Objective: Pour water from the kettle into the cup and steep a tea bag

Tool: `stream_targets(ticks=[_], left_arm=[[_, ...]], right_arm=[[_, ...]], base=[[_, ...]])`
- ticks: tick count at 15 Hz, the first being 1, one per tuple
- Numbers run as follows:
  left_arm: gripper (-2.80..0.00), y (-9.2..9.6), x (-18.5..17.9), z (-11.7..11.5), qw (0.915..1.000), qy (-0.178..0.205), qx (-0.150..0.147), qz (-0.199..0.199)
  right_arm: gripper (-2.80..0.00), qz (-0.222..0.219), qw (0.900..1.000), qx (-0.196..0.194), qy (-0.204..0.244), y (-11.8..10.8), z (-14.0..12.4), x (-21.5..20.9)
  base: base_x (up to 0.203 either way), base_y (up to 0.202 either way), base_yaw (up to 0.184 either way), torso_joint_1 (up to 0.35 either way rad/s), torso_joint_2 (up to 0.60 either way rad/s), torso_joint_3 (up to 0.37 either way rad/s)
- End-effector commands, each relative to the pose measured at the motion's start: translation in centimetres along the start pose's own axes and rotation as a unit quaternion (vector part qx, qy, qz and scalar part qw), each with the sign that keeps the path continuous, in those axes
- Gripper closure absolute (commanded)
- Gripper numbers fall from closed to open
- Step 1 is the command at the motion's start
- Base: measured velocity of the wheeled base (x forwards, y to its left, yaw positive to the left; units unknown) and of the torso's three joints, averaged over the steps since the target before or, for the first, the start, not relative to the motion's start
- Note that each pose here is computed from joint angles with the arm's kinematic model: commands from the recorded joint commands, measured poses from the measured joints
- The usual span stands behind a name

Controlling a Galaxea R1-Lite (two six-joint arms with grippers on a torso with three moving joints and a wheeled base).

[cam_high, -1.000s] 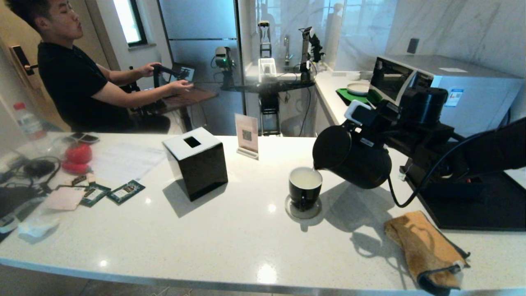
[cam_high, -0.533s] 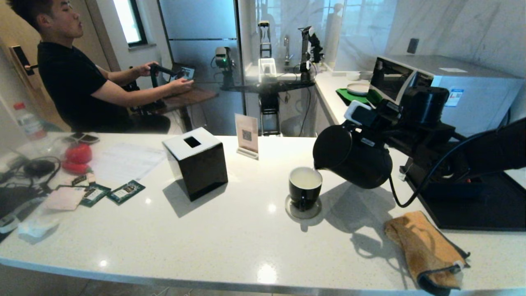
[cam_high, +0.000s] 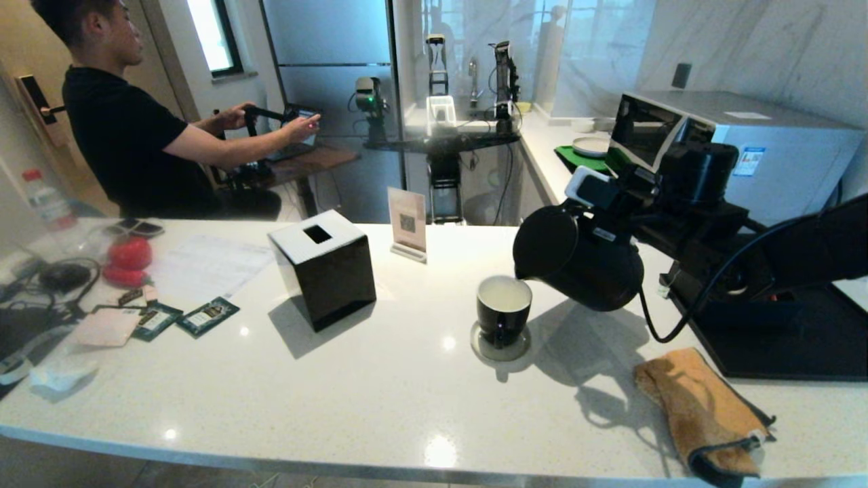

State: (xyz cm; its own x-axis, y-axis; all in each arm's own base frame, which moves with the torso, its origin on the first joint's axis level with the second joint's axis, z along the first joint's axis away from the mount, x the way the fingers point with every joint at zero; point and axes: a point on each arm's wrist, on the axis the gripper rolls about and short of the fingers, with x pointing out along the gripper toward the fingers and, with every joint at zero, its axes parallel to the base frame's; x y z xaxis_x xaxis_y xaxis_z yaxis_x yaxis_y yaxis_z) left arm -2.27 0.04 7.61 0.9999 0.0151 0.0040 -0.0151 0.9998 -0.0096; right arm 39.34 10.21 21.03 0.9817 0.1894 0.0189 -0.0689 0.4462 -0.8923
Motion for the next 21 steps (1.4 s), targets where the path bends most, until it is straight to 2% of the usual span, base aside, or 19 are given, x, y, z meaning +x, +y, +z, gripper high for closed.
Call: stream_targets(ticks=[1,11,14,21], left_arm=[[0.0,0.0,0.0,0.02,1.0,-0.001,-0.001,0.0],[0.0,0.0,0.0,0.0,1.0,0.0,0.0,0.0],[0.0,0.0,0.0,0.01,1.0,0.0,0.0,0.0],[0.0,0.0,0.0,0.0,1.0,0.0,0.0,0.0]], right_arm=[[0.0,-0.002,1.0,-0.004,-0.003,-0.05,0.16,-0.03],[0.0,-0.001,1.0,-0.02,-0.003,0.07,0.11,0.02],[0.0,0.009,0.999,-0.029,-0.024,0.09,0.16,0.02],[0.0,0.01,0.999,-0.033,-0.025,0.11,0.15,0.02]], base=[[0.0,0.0,0.0,0.0,0.0,0.0],[0.0,0.0,0.0,0.0,0.0,0.0],[0.0,0.0,0.0,0.0,0.0,0.0],[0.0,0.0,0.0,0.0,0.0,0.0]])
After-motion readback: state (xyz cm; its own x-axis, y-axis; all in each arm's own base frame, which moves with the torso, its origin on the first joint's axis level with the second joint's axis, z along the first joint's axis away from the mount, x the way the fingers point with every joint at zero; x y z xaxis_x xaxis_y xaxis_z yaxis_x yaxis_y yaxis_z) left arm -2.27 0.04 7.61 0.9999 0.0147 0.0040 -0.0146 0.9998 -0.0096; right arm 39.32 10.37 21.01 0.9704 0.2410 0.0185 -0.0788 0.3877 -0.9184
